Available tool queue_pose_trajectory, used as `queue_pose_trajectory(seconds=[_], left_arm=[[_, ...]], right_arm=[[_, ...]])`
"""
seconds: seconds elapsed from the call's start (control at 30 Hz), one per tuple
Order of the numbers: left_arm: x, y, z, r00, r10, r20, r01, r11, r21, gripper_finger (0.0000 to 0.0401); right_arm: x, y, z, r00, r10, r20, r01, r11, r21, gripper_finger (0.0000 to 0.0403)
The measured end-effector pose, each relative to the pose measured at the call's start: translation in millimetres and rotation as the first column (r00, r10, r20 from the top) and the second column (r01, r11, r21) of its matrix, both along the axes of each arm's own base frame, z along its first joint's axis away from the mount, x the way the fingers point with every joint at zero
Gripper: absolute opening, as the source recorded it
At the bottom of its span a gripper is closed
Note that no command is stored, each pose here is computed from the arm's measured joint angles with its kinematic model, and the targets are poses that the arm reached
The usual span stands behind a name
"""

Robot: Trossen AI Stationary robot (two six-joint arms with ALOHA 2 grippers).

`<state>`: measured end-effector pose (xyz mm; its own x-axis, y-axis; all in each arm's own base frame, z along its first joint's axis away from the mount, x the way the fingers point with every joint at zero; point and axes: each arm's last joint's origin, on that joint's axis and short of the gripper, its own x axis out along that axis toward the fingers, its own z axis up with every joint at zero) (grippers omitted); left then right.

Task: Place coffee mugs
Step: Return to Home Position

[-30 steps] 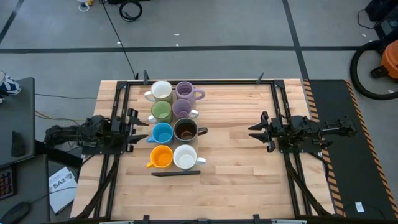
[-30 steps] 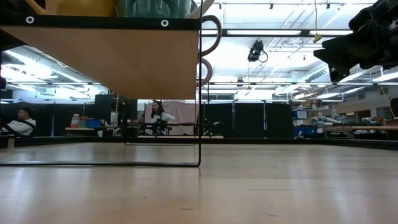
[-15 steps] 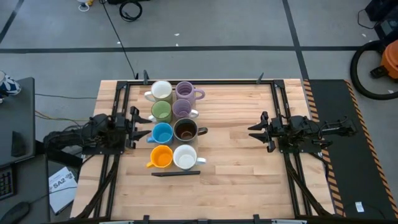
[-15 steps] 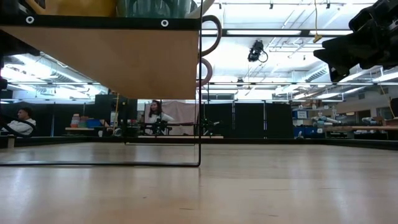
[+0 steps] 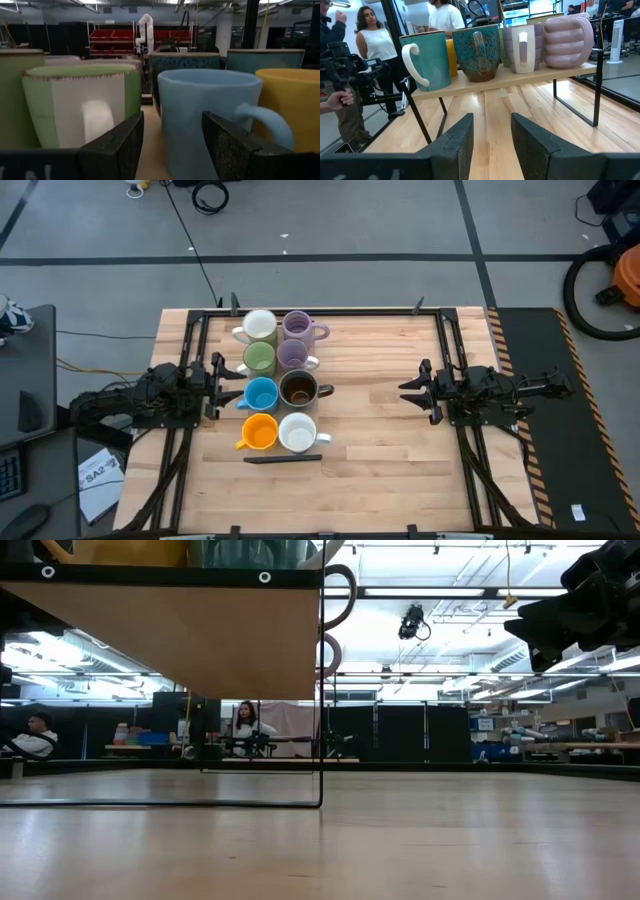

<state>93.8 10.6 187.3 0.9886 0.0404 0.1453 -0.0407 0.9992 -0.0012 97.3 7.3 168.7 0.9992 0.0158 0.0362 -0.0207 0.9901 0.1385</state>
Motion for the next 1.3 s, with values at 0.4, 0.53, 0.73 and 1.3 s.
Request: queue_pose_trajectory(seconds=[0.4, 0.53, 0.73, 1.3], left_arm=[[1, 0, -9, 0.996, 0.009, -0.094, -0.010, 1.000, -0.013, 0.0206], [1, 0, -12, 0.993, 0.011, -0.119, -0.013, 1.000, -0.017, 0.0206], [1, 1, -14, 0.988, 0.011, -0.154, -0.018, 0.999, -0.048, 0.0206], [1, 1, -15, 0.987, 0.010, -0.158, -0.018, 0.999, -0.048, 0.0206]], right_arm=[[0, 0, 0, 1.000, 0.000, 0.000, 0.000, 1.000, 0.000, 0.0136], [0, 0, 0, 1.000, 0.000, 0.000, 0.000, 1.000, 0.000, 0.0136], [0, 0, 0, 1.000, 0.000, 0.000, 0.000, 1.000, 0.000, 0.0136], [0, 0, 0, 1.000, 0.000, 0.000, 0.000, 1.000, 0.000, 0.0136]])
